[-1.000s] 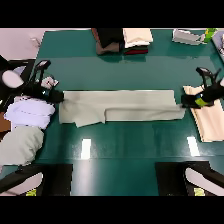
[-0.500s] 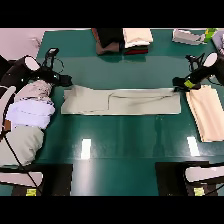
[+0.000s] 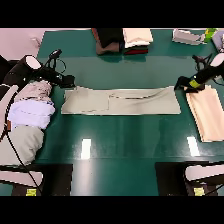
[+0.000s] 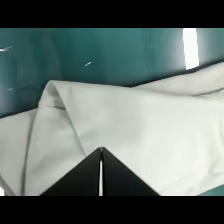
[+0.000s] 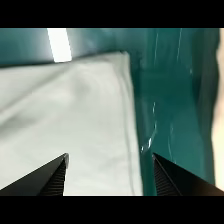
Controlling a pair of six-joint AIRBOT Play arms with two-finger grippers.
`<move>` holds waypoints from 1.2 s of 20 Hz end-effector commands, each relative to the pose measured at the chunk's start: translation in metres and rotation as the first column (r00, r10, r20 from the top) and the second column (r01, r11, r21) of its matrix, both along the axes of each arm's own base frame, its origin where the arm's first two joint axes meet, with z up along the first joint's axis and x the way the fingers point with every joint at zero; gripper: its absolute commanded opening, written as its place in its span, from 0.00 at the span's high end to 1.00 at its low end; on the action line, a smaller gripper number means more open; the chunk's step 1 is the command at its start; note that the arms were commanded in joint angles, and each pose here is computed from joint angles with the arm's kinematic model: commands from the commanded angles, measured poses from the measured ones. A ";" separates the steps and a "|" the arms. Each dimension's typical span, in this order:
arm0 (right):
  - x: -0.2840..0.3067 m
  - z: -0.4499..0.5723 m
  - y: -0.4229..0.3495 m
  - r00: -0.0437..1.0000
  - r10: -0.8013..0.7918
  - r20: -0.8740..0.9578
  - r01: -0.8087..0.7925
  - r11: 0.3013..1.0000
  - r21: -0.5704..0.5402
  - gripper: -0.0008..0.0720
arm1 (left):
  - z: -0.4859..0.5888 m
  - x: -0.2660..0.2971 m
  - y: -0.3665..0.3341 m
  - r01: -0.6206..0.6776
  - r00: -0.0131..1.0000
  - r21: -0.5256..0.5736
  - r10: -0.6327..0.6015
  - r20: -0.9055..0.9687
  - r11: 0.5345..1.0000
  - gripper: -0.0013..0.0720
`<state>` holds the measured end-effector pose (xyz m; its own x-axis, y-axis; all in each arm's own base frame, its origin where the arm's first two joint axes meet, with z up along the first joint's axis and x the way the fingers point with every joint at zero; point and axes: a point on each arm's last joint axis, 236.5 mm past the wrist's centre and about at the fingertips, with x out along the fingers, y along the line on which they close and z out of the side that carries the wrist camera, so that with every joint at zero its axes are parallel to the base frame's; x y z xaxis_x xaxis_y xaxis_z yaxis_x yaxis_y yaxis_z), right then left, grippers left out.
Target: Fold the shirts.
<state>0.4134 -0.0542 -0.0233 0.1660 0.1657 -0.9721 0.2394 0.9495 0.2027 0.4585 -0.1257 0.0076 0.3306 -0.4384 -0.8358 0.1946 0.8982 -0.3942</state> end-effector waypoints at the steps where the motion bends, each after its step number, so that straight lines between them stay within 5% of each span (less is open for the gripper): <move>1: -0.030 -0.032 -0.009 0.995 -0.073 -0.074 0.078 0.995 0.059 0.16 | 0.006 -0.002 -0.014 -0.005 1.000 -0.064 0.004 -0.012 0.998 0.95; 8: -0.032 -0.061 0.029 0.996 -0.059 -0.065 0.066 0.992 0.111 0.24 | 0.014 0.006 -0.065 0.043 0.996 -0.068 -0.037 0.083 0.997 0.95; 9: -0.031 -0.061 0.032 0.997 -0.048 -0.063 0.055 0.992 0.110 0.30 | 0.015 0.005 -0.072 0.054 0.995 -0.068 -0.048 0.091 0.996 0.95; 10: -0.032 -0.061 0.037 0.998 -0.027 -0.061 0.034 0.994 0.108 0.54 | 0.016 0.003 -0.080 0.066 0.993 -0.068 -0.059 0.100 0.995 0.95; 13: -0.036 -0.057 0.045 0.998 0.034 -0.061 -0.028 0.995 0.099 0.96 | 0.016 -0.003 -0.109 0.109 0.987 -0.071 -0.099 0.124 0.992 0.95; 24: -0.022 0.139 0.112 0.932 0.145 0.332 -0.190 0.976 0.108 0.97 | -0.046 -0.049 -0.237 0.337 0.941 -0.062 -0.335 0.047 0.939 0.95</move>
